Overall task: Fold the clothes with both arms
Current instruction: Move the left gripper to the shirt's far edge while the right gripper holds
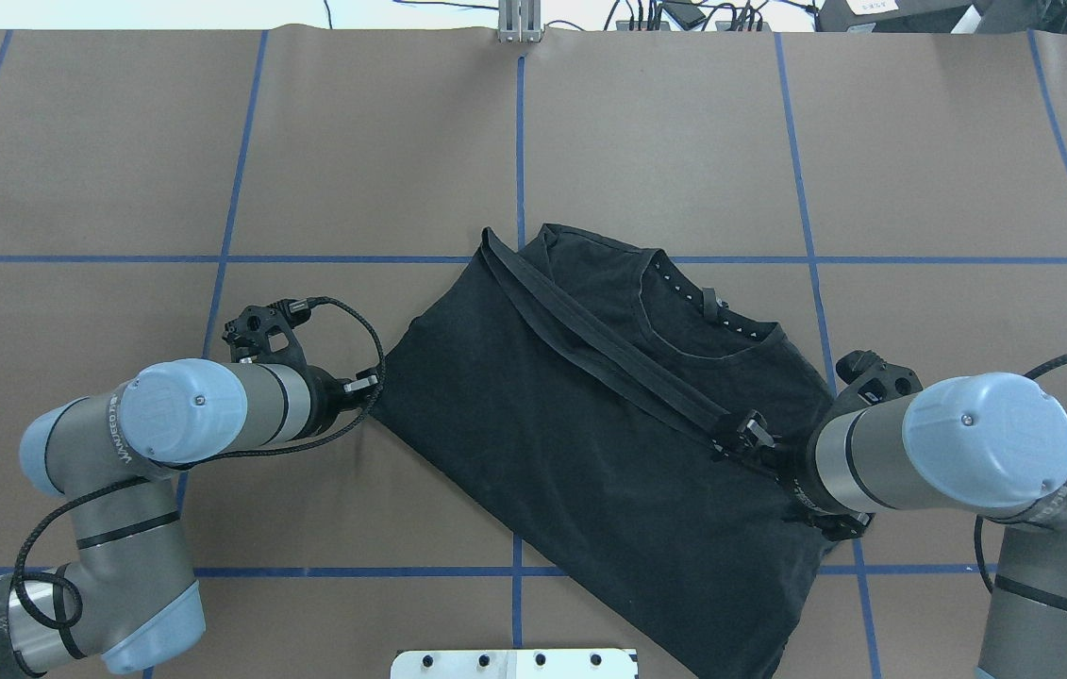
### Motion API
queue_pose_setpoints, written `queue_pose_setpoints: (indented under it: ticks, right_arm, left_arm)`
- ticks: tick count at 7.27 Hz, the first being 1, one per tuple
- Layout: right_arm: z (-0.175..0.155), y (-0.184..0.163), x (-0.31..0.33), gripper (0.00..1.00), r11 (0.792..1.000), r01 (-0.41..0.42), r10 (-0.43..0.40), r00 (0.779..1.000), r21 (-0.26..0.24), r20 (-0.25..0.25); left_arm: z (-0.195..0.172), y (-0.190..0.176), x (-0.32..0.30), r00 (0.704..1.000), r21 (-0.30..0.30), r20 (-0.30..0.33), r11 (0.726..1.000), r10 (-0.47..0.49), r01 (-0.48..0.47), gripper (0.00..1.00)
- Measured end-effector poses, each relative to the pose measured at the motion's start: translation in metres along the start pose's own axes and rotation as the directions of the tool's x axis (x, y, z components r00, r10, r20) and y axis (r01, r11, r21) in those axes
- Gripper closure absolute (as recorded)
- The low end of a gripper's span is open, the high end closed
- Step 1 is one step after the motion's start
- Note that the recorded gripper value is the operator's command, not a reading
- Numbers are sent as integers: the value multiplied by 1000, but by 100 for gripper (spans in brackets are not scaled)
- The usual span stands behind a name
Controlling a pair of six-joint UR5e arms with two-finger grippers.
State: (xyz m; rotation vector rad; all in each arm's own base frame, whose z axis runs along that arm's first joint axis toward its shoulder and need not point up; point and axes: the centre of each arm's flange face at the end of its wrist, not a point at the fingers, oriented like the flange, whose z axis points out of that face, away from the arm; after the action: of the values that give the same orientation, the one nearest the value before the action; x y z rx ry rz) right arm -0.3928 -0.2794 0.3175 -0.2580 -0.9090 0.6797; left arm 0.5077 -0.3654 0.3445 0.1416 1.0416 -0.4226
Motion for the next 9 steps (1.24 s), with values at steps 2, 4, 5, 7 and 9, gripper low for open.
queue_pose_setpoints:
  ticks: [2, 4, 5, 7, 9]
  right_arm:
    - [0, 0, 0, 0, 1000, -1, 1, 1000, -1, 0]
    - [-2, 0, -1, 0, 1000, -1, 1, 1000, -2, 3]
    - [-2, 0, -1, 0, 1000, -2, 2, 1000, 0, 4]
    - [-6, -7, -4, 0, 1000, -11, 11, 1000, 14, 17]
    - [-11, -13, -9, 0, 1000, -20, 19, 999, 22, 33]
  left_arm:
    - [-6, -2, 6, 1000, 2, -15, 1000, -6, 6, 100]
    - [-6, -29, 8, 1000, 42, -13, 999, 3, -3, 100]
    - [-6, -64, 20, 999, 90, -18, 995, 40, -38, 100]
    - [10, -154, 61, 997, 197, -5, 977, 80, -77, 100]
    - [47, -244, 102, 995, 285, -19, 954, 101, -91, 100]
